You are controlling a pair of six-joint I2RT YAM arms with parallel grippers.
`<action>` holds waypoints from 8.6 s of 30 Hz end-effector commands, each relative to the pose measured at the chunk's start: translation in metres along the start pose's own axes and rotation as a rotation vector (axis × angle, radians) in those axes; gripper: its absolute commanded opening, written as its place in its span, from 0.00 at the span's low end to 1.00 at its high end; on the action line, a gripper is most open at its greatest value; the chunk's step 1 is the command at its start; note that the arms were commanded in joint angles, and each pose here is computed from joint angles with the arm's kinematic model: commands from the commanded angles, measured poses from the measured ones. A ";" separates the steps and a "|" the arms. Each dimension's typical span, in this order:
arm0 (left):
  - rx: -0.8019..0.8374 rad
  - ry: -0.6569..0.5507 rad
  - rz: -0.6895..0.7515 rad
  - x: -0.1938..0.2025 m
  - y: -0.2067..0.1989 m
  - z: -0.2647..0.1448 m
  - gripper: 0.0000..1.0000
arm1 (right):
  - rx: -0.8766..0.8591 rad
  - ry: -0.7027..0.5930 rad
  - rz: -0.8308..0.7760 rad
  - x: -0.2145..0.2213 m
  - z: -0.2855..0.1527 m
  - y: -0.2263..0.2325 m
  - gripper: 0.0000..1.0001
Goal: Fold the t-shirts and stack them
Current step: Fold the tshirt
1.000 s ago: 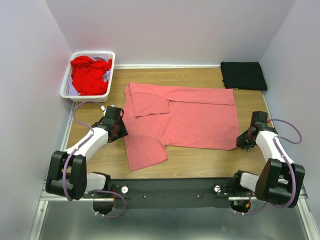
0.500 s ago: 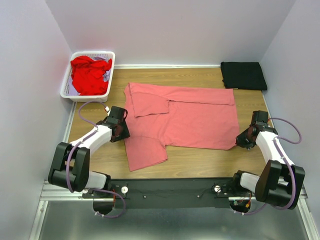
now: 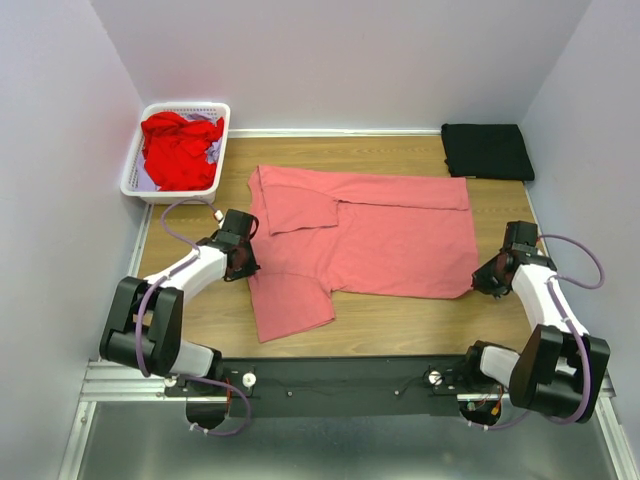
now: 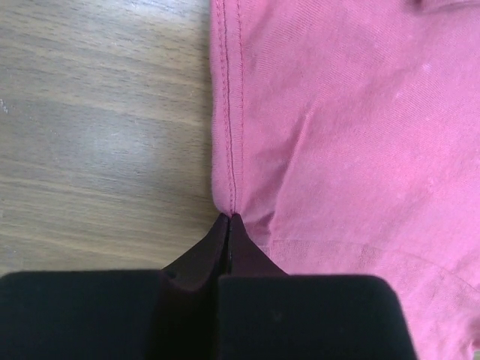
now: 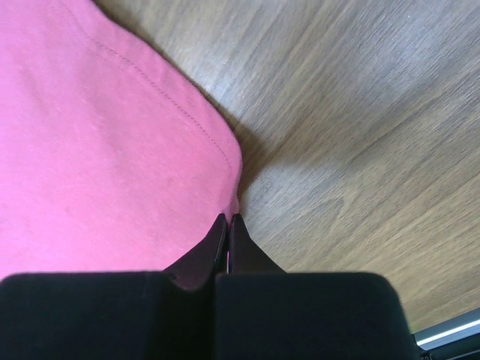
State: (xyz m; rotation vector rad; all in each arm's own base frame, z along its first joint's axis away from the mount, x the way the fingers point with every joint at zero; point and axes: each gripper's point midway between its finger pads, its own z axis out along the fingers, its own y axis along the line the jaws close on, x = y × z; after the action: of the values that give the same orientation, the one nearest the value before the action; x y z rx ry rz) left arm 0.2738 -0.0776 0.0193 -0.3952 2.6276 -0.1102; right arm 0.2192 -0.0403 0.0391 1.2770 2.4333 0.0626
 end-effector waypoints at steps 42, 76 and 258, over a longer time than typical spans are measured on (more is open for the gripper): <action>0.083 -0.121 -0.056 -0.150 -0.032 -0.003 0.00 | -0.090 -0.078 -0.147 -0.114 0.016 0.097 0.01; 0.070 -0.127 -0.057 -0.170 -0.033 0.043 0.00 | -0.085 -0.005 -0.182 -0.115 0.082 0.129 0.05; 0.342 -0.176 -0.151 -0.126 -0.083 0.049 0.45 | -1.116 0.270 -0.538 0.197 -0.061 0.331 0.44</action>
State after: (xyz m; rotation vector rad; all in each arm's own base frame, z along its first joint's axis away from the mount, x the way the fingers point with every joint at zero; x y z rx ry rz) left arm 0.4155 -0.1181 0.0394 -0.4598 2.3631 -0.5140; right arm 0.3431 0.2980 0.0858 0.1400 2.2978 1.1881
